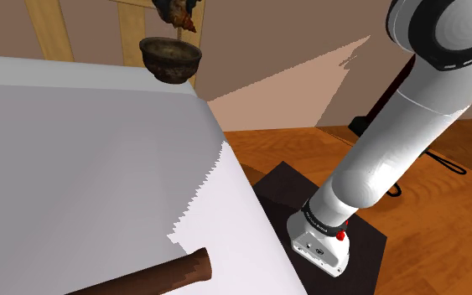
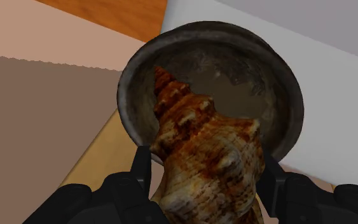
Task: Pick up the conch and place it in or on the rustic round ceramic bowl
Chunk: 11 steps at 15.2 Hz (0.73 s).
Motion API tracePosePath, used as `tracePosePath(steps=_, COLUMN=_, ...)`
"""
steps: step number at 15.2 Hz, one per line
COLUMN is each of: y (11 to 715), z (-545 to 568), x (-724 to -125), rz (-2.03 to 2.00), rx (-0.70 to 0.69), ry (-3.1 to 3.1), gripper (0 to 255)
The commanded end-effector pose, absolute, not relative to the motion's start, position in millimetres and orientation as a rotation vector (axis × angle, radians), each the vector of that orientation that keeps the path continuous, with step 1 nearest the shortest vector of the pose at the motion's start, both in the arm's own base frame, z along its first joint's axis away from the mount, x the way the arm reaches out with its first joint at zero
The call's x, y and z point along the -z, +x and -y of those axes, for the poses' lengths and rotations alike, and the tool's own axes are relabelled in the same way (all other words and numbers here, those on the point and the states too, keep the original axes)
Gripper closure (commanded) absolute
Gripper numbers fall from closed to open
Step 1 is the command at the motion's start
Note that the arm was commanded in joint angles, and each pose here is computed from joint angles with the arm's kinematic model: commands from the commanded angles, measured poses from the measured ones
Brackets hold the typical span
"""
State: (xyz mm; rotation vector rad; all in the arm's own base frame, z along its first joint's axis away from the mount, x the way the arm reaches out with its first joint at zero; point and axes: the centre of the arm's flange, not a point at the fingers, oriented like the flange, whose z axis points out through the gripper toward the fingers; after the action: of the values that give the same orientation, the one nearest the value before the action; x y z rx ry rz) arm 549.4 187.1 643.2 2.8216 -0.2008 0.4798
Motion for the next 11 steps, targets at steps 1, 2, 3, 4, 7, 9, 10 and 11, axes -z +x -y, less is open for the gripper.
tracePosePath(steps=1, y=572, z=-171, x=-642, rz=0.2, rx=-0.481, ry=2.821, gripper=255)
tracePosePath(steps=2, y=588, z=-160, x=-642, rz=0.2, rx=-0.481, ry=2.821, gripper=255)
tracePosePath(steps=3, y=588, z=-160, x=-637, rz=0.2, rx=-0.481, ry=2.821, gripper=255)
tracePosePath(steps=4, y=588, z=-160, x=-632, rz=0.2, rx=-0.481, ry=2.821, gripper=255)
tracePosePath(steps=7, y=588, z=-160, x=-616, rz=0.2, rx=-0.481, ry=2.821, gripper=255)
tracePosePath(steps=9, y=588, z=-160, x=-605, rz=0.2, rx=-0.481, ry=2.821, gripper=255)
tracePosePath(steps=10, y=588, z=-160, x=-600, rz=0.2, rx=-0.481, ry=2.821, gripper=255)
tracePosePath(steps=11, y=588, z=-160, x=-595, rz=0.2, rx=-0.481, ry=2.821, gripper=255)
